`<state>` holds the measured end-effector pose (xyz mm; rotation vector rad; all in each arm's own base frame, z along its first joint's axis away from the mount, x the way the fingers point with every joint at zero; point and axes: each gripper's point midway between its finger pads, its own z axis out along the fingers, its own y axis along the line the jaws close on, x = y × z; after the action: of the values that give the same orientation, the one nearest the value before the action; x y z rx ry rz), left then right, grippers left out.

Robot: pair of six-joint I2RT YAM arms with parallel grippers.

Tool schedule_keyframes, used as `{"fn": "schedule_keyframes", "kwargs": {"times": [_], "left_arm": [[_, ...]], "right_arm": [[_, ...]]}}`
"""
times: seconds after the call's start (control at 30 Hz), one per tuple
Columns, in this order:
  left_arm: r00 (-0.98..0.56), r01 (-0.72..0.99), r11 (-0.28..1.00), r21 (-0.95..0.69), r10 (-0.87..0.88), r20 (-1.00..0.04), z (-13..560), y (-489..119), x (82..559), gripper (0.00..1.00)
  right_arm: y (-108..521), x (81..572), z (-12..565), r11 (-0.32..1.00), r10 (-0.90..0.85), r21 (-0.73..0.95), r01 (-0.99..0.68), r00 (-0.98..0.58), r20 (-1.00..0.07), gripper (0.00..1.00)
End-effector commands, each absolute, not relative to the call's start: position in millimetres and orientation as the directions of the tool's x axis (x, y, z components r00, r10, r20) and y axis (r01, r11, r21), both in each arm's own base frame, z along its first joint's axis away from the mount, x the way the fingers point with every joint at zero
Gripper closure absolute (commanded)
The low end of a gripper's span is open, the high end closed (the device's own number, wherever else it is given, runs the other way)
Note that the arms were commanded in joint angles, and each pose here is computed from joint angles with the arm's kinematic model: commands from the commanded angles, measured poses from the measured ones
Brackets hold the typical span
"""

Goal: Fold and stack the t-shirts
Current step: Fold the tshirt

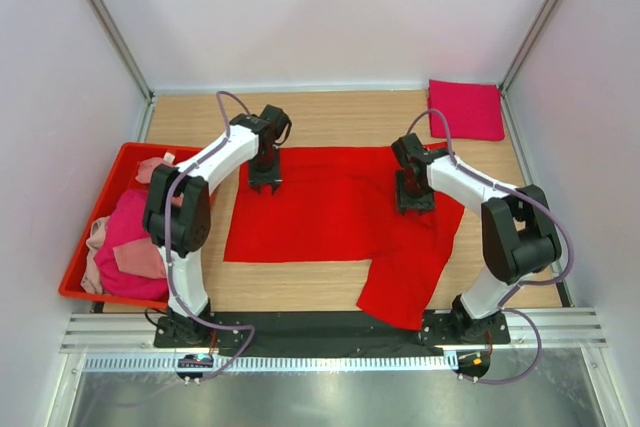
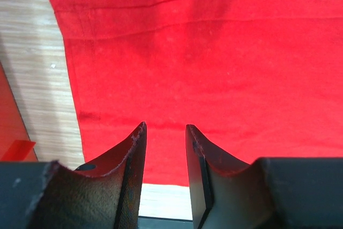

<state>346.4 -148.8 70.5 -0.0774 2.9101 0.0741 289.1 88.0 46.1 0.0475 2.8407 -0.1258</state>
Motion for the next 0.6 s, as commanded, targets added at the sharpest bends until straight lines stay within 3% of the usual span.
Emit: {"fn": "schedule_keyframes", "kwargs": {"times": [0.0,0.3,0.57], "left_arm": [[-0.954,-0.066,0.998,-0.009,-0.066,-0.291,93.3,-155.3,347.3,0.64],[-0.953,-0.065,0.998,-0.001,-0.062,-0.298,96.6,-156.3,335.3,0.64],[-0.954,-0.07,0.998,0.001,-0.066,-0.292,93.7,-153.4,325.6,0.64]], "right_arm": [[75.2,319.8,53.5,0.985,0.028,-0.145,0.091,-0.922,-0.386,0.52],[44.2,365.8,55.8,0.96,0.102,-0.192,0.203,-0.895,-0.435,0.55],[39.1,387.0,69.8,0.954,0.074,-0.23,0.191,-0.897,-0.437,0.57]]}}
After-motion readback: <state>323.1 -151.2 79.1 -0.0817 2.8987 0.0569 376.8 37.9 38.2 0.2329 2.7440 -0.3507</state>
